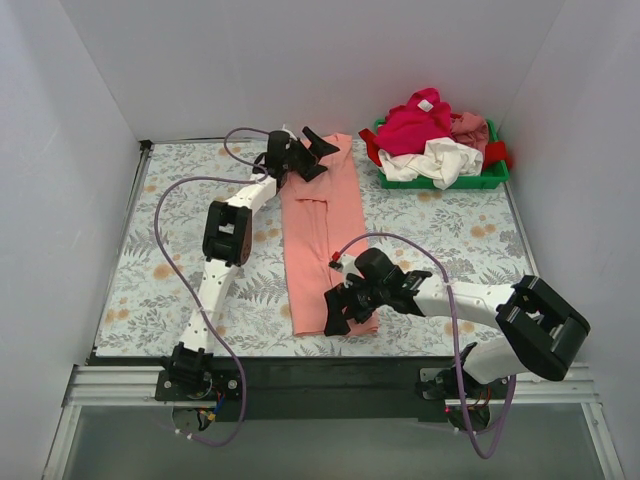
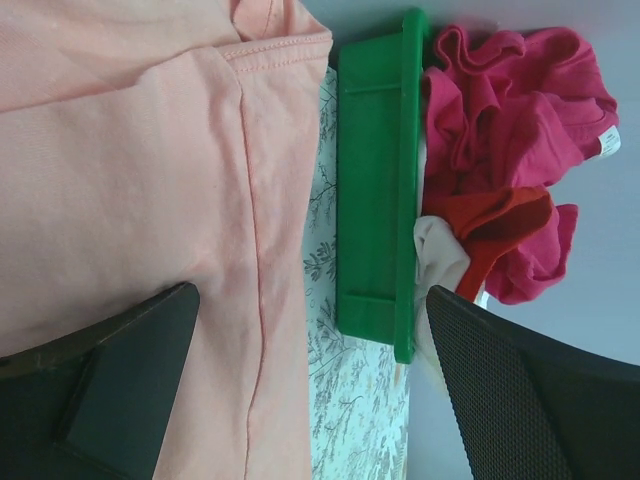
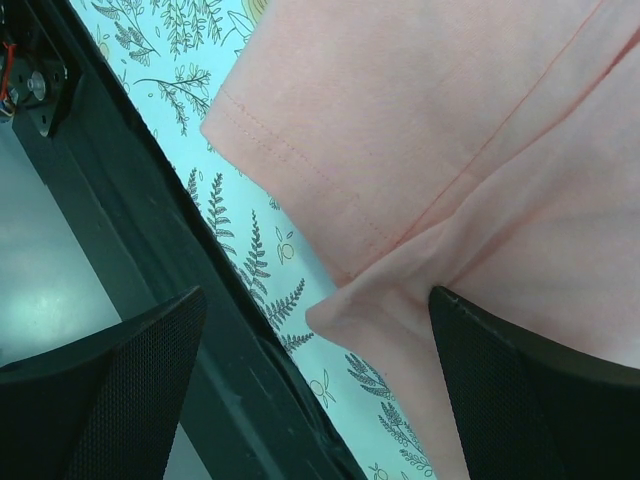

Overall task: Fold and stack the t-shirts
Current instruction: Fold the tshirt

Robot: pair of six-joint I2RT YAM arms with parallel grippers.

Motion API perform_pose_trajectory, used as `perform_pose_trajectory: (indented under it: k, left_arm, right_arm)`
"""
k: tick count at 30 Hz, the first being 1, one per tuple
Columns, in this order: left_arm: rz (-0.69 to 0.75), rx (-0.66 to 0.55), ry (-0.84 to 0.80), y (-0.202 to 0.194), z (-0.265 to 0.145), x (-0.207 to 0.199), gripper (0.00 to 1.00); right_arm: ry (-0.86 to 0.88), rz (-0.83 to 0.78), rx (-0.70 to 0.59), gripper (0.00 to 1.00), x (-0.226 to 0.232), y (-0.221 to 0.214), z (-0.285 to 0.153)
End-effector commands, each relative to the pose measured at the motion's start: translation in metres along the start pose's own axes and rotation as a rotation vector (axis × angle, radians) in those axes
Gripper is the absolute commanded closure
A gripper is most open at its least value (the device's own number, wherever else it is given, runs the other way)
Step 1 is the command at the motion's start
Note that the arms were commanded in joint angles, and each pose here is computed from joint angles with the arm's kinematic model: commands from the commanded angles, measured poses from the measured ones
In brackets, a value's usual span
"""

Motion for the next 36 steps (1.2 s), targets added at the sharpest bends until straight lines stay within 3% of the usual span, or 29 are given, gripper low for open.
perform_pose_trajectory:
  k: [1, 3, 8, 11, 14, 19, 26, 31, 36]
  left_arm:
    - [-0.086, 0.089, 0.111, -0.039, 0.014, 0.045, 0.02]
    - [-0.082, 0.070, 0.105, -0.034, 0.010, 0.033, 0.02]
    - [0.063, -0.005, -0.056, -0.003, -0.024, -0.077, 0.02]
    - [0.179, 0.023, -0.105, -0.018, -0.066, -0.132, 0.02]
    - [0.282, 0.025, -0.055, -0.058, -0.111, -0.156, 0.02]
    - [0.284, -0.015, 0.085, -0.117, -0.189, -0.131, 0.02]
    - [0.190, 0.093, 0.224, -0.223, -0.284, -0.074, 0.02]
    - [0.109, 0.102, 0.379, -0.254, -0.347, -0.042, 0.02]
    - [0.064, 0.173, 0.503, -0.276, -0.379, -0.018, 0.02]
  right_arm:
    - [0.001, -0.011, -0.024, 0.02, 0.009, 0.011, -0.004]
    - [-0.020, -0.021, -0.050, 0.02, 0.009, 0.013, -0.008]
    - [-0.067, -0.058, -0.179, 0.02, 0.017, 0.032, -0.026]
    - [-0.148, -0.076, -0.279, 0.02, 0.014, 0.040, -0.040]
    - [-0.242, 0.007, -0.379, 0.02, 0.006, 0.036, -0.055]
    - [-0.286, 0.110, -0.498, 0.02, -0.005, 0.020, -0.076]
    - [-0.363, 0.187, -0.508, 0.02, -0.024, -0.007, -0.081]
    - [-0.343, 0.205, -0.457, 0.02, -0.027, -0.019, -0.076]
    - [-0.324, 0.234, -0.382, 0.04, -0.031, -0.031, -0.067]
Point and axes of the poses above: each gripper's point midway between its finger pads, its own z axis out along the fingers, its own x axis along the line the jaws close on, y = z × x, the point moved 8 cm from there along -z, back along the fingers
